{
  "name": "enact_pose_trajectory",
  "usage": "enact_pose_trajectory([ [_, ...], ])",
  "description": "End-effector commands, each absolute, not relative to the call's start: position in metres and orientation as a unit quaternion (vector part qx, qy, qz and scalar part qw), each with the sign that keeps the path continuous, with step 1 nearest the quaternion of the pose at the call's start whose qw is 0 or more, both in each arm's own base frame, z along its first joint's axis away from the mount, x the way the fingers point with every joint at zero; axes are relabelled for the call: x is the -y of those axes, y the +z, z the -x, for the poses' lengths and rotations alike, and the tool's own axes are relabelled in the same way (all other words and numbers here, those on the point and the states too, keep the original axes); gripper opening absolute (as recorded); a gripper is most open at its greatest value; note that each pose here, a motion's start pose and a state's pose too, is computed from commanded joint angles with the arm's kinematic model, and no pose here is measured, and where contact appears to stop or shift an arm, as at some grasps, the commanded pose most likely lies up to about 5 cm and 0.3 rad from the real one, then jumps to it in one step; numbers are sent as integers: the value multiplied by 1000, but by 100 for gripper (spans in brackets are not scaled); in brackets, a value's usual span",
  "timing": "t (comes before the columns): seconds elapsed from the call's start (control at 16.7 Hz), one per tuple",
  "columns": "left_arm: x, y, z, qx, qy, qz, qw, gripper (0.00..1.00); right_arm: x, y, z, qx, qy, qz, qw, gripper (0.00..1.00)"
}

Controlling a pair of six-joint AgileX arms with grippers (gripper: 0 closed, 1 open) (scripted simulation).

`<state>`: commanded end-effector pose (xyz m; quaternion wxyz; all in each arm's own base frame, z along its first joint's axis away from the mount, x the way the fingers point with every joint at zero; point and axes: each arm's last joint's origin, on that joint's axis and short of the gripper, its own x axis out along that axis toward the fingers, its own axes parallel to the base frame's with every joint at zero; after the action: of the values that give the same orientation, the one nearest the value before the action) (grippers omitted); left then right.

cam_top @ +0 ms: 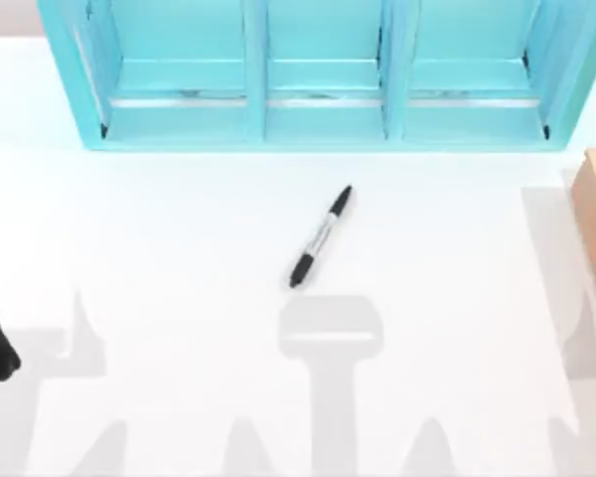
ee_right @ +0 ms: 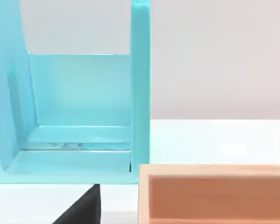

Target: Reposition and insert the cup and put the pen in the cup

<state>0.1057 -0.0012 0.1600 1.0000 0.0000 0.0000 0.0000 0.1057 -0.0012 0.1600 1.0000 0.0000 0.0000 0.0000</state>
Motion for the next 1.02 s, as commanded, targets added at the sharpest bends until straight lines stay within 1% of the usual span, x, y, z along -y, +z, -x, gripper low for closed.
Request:
enact_pose_trajectory([
  [0.24, 1, 160, -106, 0, 0, 0, 1000, 100, 2, 165, -106, -14, -6, 4, 1000, 100],
  [0.36, 1, 160, -106, 0, 0, 0, 1000, 100, 5, 178, -107, -47, -17, 12, 999, 100],
  [0.48, 1, 160, -106, 0, 0, 0, 1000, 100, 8, 198, -110, -96, -30, 23, 995, 100],
  [0.6, 1, 160, -106, 0, 0, 0, 1000, 100, 12, 219, -120, -163, -42, 34, 985, 100],
  [0.72, 1, 160, -106, 0, 0, 0, 1000, 100, 19, 239, -139, -248, -51, 42, 966, 100],
  [1.02, 1, 160, -106, 0, 0, 0, 1000, 100, 47, 265, -205, -465, -53, 41, 883, 100],
])
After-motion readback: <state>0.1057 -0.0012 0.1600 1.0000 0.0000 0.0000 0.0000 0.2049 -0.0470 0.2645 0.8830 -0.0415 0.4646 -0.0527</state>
